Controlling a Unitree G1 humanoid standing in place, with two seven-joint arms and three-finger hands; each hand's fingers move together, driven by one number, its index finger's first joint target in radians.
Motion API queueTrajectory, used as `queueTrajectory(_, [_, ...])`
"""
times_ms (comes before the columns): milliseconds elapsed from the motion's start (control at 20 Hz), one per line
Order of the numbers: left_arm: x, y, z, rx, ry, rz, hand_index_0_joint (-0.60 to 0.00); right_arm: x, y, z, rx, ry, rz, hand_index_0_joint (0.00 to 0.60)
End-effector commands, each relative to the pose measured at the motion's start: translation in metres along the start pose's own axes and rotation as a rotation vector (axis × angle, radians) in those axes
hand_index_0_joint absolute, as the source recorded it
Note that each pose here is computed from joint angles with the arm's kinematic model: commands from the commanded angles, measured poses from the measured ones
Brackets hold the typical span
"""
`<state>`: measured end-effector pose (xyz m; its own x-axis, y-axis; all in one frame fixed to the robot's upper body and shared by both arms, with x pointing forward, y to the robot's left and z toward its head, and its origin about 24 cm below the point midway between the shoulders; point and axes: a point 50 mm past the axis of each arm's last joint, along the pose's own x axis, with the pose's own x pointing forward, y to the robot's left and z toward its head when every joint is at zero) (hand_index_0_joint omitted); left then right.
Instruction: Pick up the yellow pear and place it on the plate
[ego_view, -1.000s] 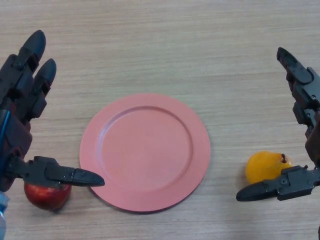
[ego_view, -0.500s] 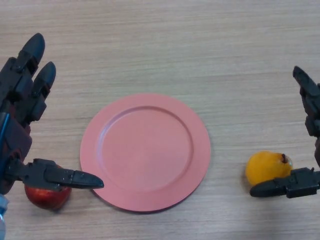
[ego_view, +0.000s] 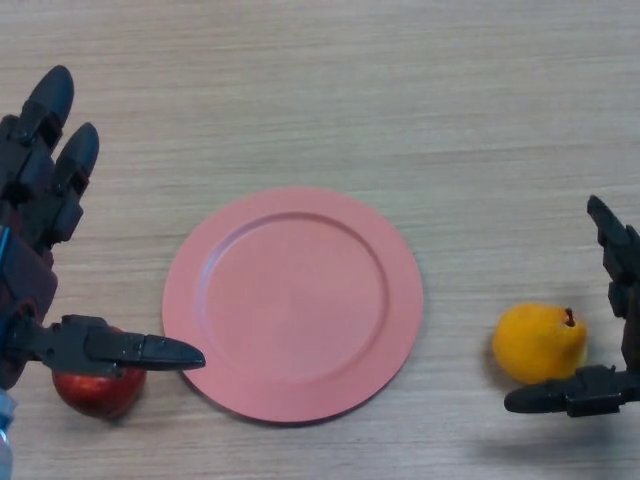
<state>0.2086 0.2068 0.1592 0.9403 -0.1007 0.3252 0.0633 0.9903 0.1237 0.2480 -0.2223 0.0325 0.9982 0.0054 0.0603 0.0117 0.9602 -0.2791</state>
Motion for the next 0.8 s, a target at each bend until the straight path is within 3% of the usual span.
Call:
queueTrajectory(50, [-0.003, 0.008, 0.031, 0.042, -0.200, 0.048, 0.000, 0.006, -0.021, 0.027, -0.069, -0.222, -0.097, 0.000])
queueTrajectory(350, [-0.005, 0.006, 0.033, 0.065, -0.195, 0.046, 0.000, 0.001, -0.010, 0.007, -0.064, -0.146, -0.087, 0.000])
queueTrajectory(400, [-0.005, 0.006, 0.033, 0.065, -0.196, 0.046, 0.000, 0.001, -0.010, 0.007, -0.067, -0.143, -0.088, 0.099])
queueTrajectory(450, [-0.005, 0.006, 0.033, 0.063, -0.197, 0.048, 0.000, 0.000, -0.010, 0.006, -0.074, -0.131, -0.092, 0.250])
queueTrajectory(500, [-0.005, 0.006, 0.032, 0.062, -0.198, 0.052, 0.000, -0.002, -0.010, 0.004, -0.079, -0.110, -0.093, 0.351])
queueTrajectory(550, [-0.006, 0.007, 0.032, 0.060, -0.201, 0.059, 0.000, -0.004, -0.010, 0.002, -0.068, -0.063, -0.096, 0.500])
queueTrajectory(600, [-0.006, 0.008, 0.031, 0.057, -0.201, 0.065, 0.000, -0.008, -0.010, 0.002, -0.050, -0.025, -0.099, 0.582])
queueTrajectory(800, [-0.006, 0.007, 0.030, 0.059, -0.192, 0.071, 0.000, -0.013, -0.007, 0.010, 0.007, 0.011, -0.067, 0.600])
